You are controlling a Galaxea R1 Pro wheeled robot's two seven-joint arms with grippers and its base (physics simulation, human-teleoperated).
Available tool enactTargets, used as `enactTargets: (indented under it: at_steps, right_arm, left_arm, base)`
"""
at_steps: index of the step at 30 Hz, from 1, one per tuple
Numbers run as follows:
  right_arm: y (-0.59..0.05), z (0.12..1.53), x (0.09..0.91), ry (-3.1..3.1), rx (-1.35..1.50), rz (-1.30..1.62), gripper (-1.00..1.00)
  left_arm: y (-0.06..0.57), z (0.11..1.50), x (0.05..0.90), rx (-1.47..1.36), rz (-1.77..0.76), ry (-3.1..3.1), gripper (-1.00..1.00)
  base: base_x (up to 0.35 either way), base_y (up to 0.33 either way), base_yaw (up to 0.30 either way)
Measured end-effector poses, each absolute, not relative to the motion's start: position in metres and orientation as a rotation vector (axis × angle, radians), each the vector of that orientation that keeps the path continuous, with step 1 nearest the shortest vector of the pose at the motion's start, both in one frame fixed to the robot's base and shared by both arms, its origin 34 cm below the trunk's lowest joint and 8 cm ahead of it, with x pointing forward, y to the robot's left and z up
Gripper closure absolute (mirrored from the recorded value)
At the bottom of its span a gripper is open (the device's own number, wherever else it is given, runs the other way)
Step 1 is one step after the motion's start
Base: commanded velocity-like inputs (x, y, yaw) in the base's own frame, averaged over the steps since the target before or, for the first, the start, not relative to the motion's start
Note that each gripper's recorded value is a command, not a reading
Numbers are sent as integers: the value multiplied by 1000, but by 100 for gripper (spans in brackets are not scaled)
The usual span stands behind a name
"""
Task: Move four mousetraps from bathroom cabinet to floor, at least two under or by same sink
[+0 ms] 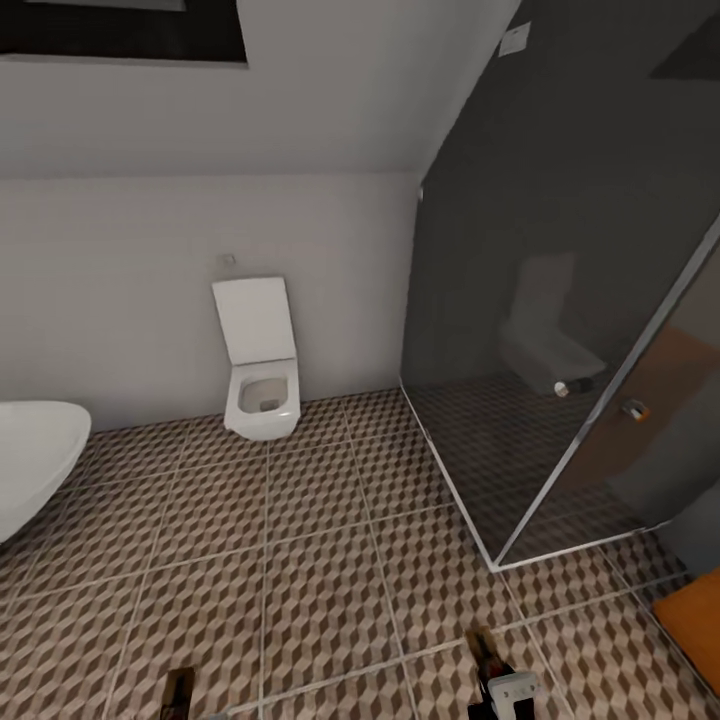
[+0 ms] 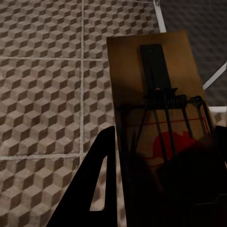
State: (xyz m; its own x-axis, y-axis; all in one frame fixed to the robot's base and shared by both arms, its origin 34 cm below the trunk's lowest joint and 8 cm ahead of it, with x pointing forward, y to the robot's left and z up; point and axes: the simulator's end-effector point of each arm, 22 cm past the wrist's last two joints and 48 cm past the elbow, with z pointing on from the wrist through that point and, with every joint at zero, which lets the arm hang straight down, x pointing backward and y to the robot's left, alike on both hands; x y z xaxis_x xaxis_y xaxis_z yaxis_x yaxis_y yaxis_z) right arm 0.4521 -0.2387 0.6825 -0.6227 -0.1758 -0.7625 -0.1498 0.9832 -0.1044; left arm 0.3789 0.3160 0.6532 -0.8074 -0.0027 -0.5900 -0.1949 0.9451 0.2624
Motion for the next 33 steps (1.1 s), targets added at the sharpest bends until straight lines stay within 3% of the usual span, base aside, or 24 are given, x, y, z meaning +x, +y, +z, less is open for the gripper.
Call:
enactTargets:
  at_steps: [26,33]
  right_arm:
    - [-239,691,460,2227,-225,-42,100]
    - [-239,693,461,2223,-224,-42,100]
  left_arm:
    - [316,660,388,-144,410,2456,100]
    - [316,661,389,-145,410,2453,100]
  base:
    - [0,0,242]
    - [15,9,82]
